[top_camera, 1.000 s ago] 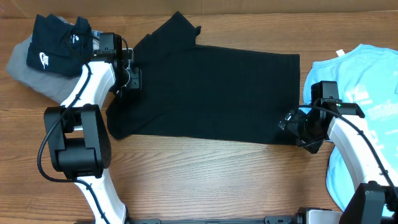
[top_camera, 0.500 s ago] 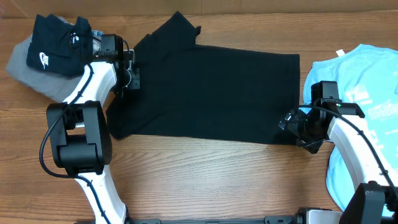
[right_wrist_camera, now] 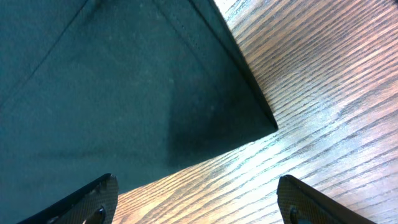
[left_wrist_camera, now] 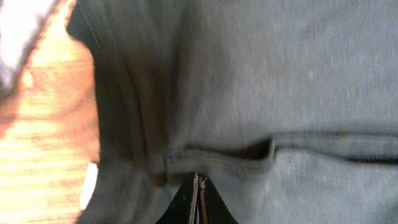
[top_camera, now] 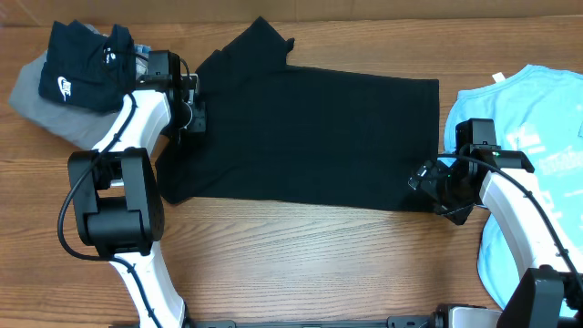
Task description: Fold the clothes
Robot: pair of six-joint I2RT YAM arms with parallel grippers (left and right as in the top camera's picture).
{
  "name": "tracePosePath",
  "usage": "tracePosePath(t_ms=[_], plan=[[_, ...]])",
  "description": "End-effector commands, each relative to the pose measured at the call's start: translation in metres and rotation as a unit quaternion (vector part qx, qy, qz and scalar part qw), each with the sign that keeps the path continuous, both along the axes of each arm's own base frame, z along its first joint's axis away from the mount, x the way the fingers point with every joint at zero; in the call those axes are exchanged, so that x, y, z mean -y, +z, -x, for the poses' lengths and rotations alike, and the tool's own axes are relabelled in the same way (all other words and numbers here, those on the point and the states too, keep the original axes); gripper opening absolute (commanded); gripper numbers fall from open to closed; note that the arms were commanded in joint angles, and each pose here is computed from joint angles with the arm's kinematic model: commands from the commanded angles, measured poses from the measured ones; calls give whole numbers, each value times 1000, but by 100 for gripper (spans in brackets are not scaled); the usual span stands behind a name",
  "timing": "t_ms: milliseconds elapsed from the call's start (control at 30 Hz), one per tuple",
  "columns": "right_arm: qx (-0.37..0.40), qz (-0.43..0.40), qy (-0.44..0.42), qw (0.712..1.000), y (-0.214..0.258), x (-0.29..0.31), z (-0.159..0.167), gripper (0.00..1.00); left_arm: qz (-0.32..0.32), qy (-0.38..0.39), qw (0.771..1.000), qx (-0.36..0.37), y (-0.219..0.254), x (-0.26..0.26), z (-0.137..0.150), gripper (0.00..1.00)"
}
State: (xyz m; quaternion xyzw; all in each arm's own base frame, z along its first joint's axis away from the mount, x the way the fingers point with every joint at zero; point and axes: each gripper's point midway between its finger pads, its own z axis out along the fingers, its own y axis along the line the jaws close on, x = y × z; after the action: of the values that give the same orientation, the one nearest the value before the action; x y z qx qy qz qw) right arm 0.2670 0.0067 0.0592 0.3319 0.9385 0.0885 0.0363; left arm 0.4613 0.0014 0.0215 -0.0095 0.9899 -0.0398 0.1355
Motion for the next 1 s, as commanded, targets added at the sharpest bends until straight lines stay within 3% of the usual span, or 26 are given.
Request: tracePosePath(t_ms=[0, 267, 300, 333, 467, 667, 967], plan=[[-3, -3, -2, 1000, -2, 1, 1, 85, 11, -15, 1000, 17, 22, 3, -14, 4], [0, -2, -2, 1000, -2, 1, 0, 85, 1, -18, 999, 32, 59, 1, -26, 4], [0, -2, -2, 1000, -2, 1, 0, 85, -3, -17, 999, 29, 58, 0, -25, 12], [0, -2, -2, 1000, -2, 1, 0, 85, -4, -16, 1000, 26, 55, -1, -23, 38], [0, -2, -2, 1000, -2, 1, 0, 85, -1, -10, 1000, 20, 43, -7, -22, 55], [0, -3, -2, 1000, -2, 1, 0, 85, 17, -8, 1000, -9, 13, -9, -17, 45], [0, -3, -2, 1000, -2, 1, 0, 85, 23, -14, 999, -30, -5, -5, -13, 43]])
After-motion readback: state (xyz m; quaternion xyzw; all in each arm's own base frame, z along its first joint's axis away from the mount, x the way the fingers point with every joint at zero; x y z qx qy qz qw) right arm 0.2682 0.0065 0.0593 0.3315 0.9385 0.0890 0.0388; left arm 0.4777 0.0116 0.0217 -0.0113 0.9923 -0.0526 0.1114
